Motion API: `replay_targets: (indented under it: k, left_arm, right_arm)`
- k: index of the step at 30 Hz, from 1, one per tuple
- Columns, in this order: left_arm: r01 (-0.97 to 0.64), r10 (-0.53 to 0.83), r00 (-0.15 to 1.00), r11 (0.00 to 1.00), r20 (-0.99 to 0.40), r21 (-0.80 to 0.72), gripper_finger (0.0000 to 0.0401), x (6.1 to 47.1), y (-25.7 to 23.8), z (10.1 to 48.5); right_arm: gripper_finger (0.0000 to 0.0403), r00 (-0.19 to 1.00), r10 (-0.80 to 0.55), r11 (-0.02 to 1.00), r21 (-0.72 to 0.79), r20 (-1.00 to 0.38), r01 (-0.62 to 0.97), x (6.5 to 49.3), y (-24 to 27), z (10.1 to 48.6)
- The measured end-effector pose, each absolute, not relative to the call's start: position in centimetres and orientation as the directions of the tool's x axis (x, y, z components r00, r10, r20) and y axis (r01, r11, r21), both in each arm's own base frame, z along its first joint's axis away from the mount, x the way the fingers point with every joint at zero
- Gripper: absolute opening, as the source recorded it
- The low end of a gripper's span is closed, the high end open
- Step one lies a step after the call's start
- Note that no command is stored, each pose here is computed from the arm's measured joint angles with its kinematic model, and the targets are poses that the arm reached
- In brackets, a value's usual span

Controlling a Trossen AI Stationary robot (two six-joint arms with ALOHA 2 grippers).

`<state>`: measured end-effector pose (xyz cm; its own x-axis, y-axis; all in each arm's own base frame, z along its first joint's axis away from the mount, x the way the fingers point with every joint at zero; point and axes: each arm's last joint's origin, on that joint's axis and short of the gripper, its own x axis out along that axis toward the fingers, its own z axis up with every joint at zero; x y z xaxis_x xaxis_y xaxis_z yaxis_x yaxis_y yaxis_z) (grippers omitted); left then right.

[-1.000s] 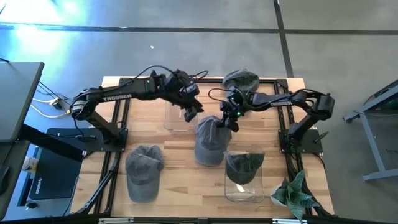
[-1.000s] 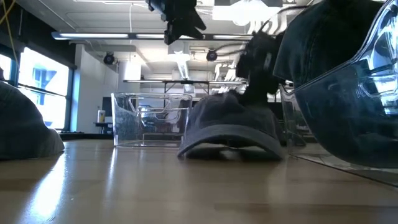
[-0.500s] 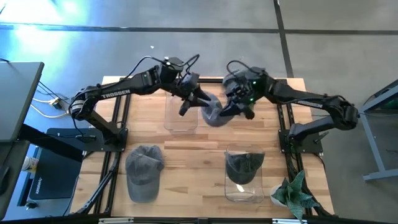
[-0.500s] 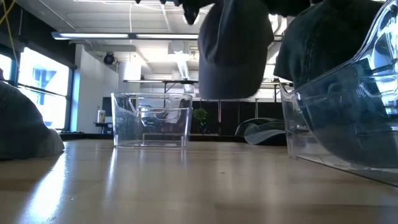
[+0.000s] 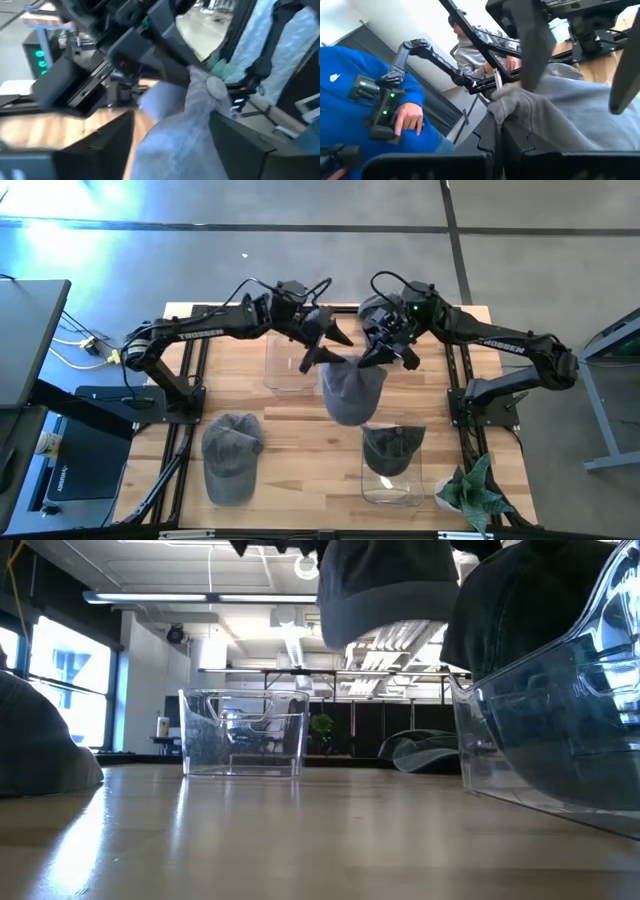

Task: Pick & Place hat
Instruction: Put the right light gray cap into the top transparent bin

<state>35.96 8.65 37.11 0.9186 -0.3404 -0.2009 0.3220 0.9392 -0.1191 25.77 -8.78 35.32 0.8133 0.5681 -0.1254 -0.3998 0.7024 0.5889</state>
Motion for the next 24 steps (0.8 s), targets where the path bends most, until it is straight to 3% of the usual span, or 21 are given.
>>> replay_targets:
  k: [4,8,20,24]
  left_arm:
    - [0.368,-0.401,0.884,0.914,-0.240,-0.172,0.0306,37.3,7.7,35.4]
    - [0.436,-0.486,0.840,0.869,-0.242,-0.232,0.0315,37.9,6.3,34.8]
    - [0.624,-0.732,0.665,0.654,-0.150,-0.428,0.0230,37.0,6.0,35.6]
    - [0.610,-0.719,0.680,0.665,-0.145,-0.431,0.0217,36.7,7.2,35.7]
  right_arm:
    - [0.0004,0.805,0.580,0.699,0.582,-0.121,-0.416,25.6,-8.9,35.4]
    - [0.0007,0.798,0.591,0.687,0.594,-0.121,-0.418,25.5,-9.1,35.3]
    - [0.0003,0.814,0.566,0.685,0.621,-0.126,-0.380,25.1,-9.9,35.2]
    - [0.0007,0.817,0.562,0.687,0.623,-0.128,-0.375,25.1,-9.9,35.2]
